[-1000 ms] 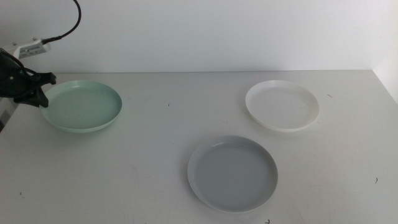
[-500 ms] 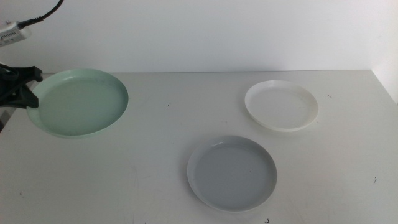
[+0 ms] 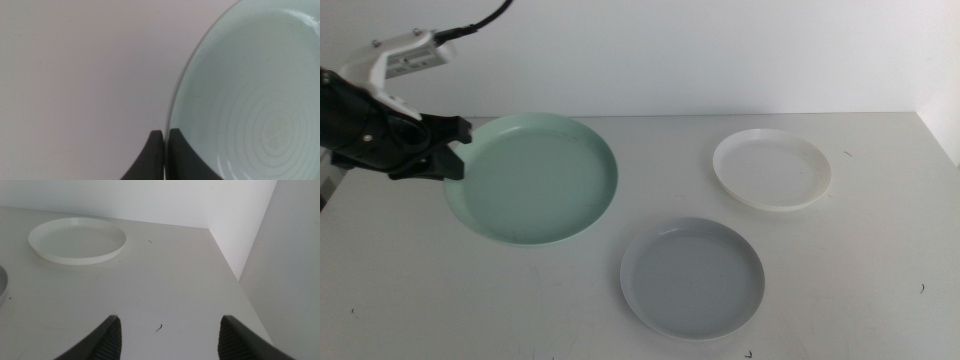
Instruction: Stack the three bowls on top of each other.
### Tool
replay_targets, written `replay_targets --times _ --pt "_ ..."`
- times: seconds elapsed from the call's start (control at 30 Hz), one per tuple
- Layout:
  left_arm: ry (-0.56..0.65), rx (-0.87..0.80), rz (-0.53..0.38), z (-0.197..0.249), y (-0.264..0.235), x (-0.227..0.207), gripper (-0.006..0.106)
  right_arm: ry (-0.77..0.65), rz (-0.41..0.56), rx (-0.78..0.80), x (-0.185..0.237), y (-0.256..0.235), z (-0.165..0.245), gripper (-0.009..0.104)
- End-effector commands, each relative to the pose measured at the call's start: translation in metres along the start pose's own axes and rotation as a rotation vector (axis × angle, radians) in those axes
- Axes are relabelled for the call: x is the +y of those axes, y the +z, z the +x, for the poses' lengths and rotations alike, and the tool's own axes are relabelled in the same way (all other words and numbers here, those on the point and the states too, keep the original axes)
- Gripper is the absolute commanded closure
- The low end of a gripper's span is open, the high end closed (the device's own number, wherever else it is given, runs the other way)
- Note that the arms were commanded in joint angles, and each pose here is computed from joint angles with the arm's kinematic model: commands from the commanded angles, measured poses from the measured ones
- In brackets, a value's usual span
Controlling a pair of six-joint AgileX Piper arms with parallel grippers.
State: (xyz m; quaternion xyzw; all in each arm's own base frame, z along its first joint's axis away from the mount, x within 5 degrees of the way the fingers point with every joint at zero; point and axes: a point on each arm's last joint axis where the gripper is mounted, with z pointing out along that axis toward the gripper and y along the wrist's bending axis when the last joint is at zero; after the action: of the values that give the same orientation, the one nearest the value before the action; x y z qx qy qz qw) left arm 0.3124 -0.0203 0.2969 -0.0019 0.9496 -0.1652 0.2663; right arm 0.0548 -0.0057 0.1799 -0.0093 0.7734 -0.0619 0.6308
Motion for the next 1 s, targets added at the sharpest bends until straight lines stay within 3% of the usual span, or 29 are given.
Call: replay_targets --times 0.0,0.6,0.97 --pt "-0.005 -0.105 0.059 -0.008 -0.013 -0.028 0.1 -0.019 0.004 -0.113 0.0 -0.003 -0.011 0.046" --pt "0.13 0.046 0.233 0.014 0.082 -0.135 0.1 -0.019 0.004 -0.113 0.0 -0.003 -0.011 0.046" --pt "0.11 0.132 0.226 0.023 0.126 -0.14 0.1 -0.019 0.004 -0.113 0.0 -0.003 -0.011 0.046"
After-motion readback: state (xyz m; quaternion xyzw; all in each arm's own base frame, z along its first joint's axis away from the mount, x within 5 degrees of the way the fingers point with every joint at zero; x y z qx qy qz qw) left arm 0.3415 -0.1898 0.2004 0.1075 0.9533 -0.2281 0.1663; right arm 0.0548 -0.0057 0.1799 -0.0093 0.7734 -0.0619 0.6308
